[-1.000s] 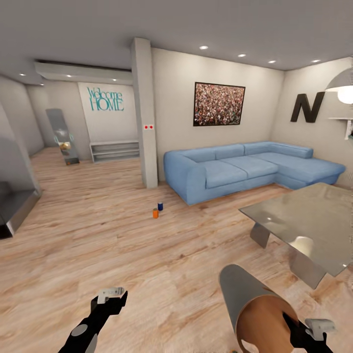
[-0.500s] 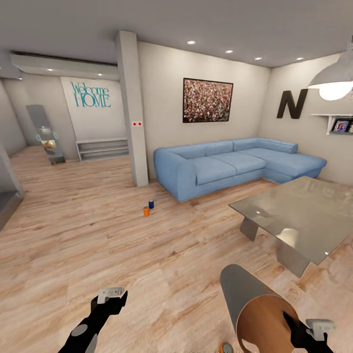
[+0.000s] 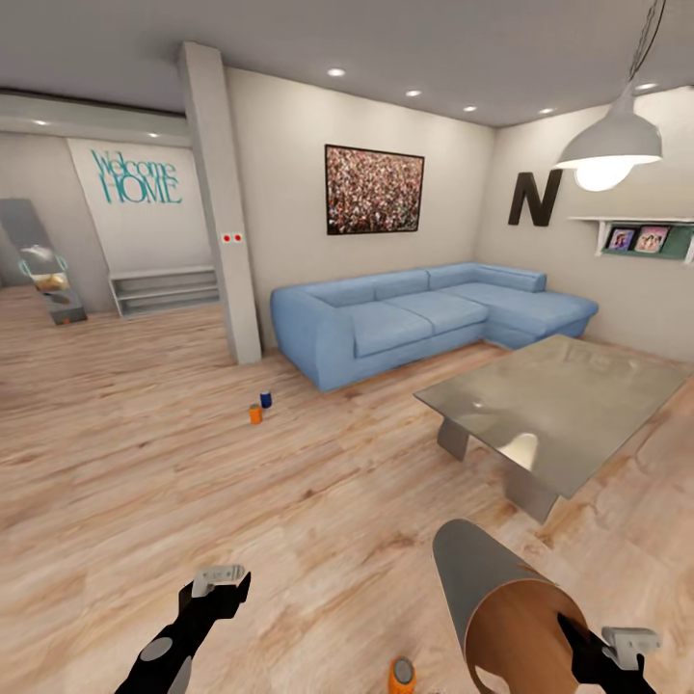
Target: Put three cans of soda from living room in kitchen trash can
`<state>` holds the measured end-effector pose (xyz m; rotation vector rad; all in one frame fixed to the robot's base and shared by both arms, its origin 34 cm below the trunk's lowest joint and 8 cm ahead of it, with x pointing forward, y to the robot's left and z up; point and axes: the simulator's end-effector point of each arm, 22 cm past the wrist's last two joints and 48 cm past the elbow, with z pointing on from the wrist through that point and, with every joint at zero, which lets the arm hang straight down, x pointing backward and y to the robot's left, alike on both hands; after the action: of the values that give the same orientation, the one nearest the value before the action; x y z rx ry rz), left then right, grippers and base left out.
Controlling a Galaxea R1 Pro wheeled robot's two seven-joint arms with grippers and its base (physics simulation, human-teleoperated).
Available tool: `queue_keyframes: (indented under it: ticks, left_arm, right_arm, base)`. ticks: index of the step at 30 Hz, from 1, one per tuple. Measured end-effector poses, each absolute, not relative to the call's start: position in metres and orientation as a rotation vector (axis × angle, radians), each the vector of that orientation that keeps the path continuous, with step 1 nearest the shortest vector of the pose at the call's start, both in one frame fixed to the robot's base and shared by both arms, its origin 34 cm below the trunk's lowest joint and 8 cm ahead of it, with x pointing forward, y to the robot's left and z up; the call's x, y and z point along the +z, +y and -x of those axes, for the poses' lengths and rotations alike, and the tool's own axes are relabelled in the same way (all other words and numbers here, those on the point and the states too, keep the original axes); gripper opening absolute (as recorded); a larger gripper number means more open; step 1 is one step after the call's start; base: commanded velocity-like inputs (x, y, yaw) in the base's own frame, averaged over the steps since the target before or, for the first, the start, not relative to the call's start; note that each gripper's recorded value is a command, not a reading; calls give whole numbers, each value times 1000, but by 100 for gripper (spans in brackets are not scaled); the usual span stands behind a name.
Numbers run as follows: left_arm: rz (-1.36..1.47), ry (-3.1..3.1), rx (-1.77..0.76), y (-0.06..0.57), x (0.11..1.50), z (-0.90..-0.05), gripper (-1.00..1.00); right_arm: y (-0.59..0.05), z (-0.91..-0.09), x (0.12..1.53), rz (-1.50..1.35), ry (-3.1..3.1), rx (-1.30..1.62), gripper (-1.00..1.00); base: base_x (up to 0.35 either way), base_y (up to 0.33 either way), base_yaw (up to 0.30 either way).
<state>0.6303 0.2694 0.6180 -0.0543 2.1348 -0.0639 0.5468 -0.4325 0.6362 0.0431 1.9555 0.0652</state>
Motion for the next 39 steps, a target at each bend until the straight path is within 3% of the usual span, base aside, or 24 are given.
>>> queue_keyframes:
  ticks: [33,39]
  left_arm:
    - [56,2175,-63,269,598,-623,100]
    - [55,2178,-64,269,596,-622,100]
  right_arm:
    - [-432,-541,620,-48,1995,64,-100]
    - [-432,-540,618,-45,2000,65,-100]
  base:
    - [0,-284,-161]
    - [17,-118,-79]
